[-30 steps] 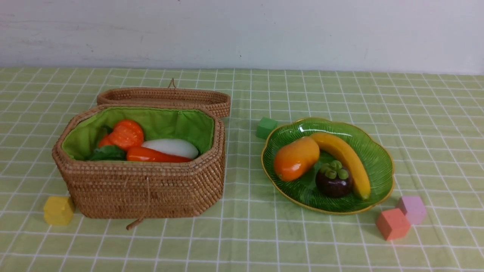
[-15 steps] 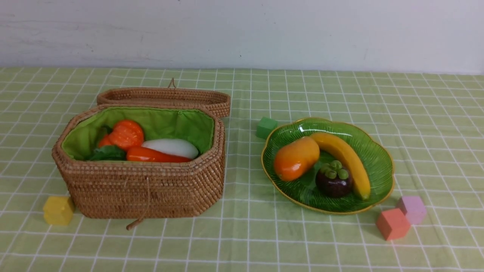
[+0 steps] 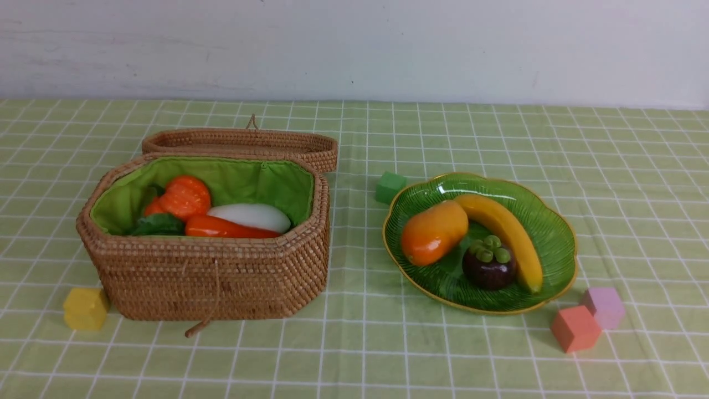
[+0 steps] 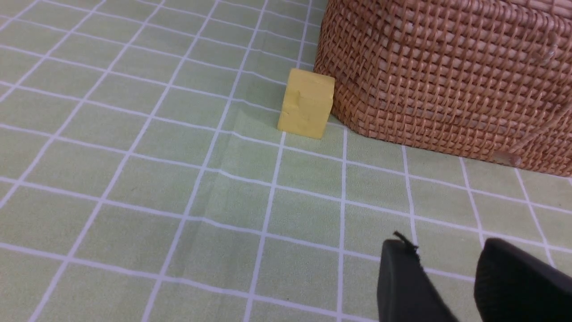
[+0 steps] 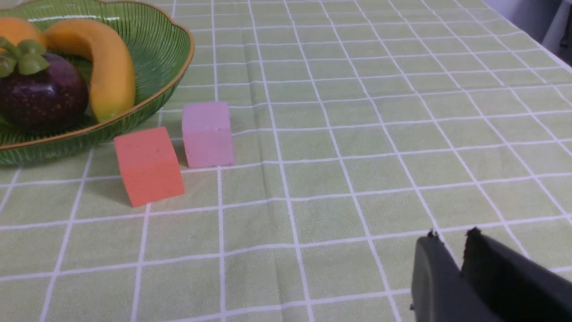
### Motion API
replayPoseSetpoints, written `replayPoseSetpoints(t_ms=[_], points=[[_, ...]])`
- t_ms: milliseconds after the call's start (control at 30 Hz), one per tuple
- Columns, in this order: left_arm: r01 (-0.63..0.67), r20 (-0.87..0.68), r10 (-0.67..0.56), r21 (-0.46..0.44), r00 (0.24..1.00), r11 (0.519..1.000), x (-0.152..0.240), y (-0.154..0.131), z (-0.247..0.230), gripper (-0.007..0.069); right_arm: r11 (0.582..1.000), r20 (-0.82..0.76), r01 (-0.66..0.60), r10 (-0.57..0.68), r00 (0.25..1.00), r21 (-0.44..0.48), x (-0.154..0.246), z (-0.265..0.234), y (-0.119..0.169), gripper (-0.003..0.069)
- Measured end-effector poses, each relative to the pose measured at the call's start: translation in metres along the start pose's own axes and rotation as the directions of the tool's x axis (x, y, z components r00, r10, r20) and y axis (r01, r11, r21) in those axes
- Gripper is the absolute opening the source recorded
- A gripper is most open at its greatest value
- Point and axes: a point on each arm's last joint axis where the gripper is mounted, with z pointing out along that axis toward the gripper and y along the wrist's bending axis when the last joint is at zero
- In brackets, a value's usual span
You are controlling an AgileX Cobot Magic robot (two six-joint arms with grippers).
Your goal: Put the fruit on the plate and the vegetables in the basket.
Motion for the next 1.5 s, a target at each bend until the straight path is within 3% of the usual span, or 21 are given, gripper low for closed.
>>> replayPoseSetpoints(t_ms=[1500], points=[[0.000, 0.000, 0.000, 0.000, 1.000, 1.000, 0.0000, 0.0000, 0.0000, 0.0239, 1.000, 0.001, 0.001, -0.001, 1.000, 0.000, 0.0001, 0.0001, 0.0000, 0.0151]])
